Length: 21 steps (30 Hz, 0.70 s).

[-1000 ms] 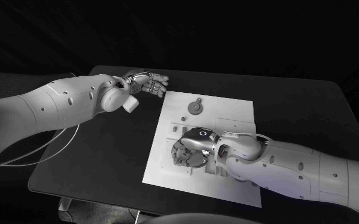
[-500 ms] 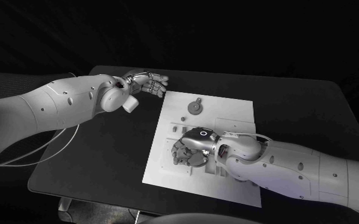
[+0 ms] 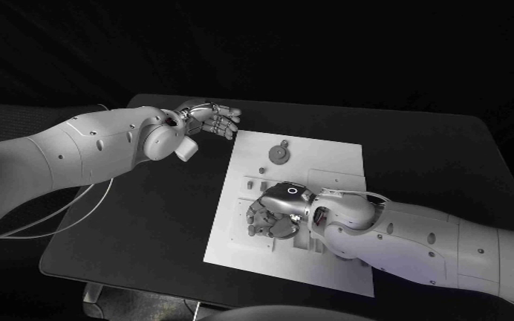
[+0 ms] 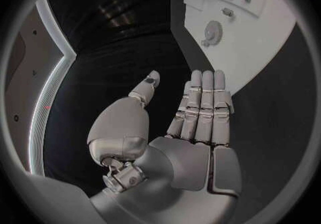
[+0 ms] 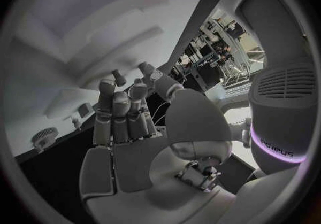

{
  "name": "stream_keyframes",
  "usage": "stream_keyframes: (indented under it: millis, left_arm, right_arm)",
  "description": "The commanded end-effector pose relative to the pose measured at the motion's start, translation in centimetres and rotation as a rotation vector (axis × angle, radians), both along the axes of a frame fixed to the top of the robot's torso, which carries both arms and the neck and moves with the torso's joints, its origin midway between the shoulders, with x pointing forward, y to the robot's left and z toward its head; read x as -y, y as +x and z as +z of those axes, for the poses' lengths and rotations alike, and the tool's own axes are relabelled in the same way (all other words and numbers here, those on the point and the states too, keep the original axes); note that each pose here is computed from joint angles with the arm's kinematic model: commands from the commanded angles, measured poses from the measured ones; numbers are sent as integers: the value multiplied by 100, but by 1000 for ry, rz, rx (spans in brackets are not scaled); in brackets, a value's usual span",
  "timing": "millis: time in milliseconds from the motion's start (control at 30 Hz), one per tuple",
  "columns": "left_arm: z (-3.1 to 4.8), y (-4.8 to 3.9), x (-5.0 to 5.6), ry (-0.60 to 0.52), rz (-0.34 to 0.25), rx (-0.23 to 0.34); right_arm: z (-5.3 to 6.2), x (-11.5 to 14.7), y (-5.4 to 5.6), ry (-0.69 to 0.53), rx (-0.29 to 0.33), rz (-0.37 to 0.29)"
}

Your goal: Assemble the parts on the task board

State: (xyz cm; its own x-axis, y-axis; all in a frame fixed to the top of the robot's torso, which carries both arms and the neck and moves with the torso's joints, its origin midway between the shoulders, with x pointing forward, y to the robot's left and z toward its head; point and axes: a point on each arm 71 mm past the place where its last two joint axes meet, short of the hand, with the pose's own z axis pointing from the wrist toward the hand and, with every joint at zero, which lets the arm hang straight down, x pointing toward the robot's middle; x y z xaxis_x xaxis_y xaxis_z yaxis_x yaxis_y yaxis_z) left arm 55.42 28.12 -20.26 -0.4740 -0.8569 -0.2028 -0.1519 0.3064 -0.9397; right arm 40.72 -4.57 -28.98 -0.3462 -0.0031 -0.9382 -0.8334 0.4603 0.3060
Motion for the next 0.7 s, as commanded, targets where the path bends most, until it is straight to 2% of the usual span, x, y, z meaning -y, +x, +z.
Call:
stream_keyframes:
  millis: [33, 367, 500, 700]
  left_arm:
    - [10, -1, 20, -6, -14, 2]
    - [11, 2, -5, -4, -8, 3]
    - [11, 2, -14, -4, -6, 4]
    - [14, 1, -30, -3, 0, 8]
  right_arm:
    - [3, 5, -15, 5, -5, -1]
    - [36, 103, -33, 22, -4, -20]
    - [109, 139, -43, 38, 2, -26]
    - [321, 274, 30, 86, -3, -66]
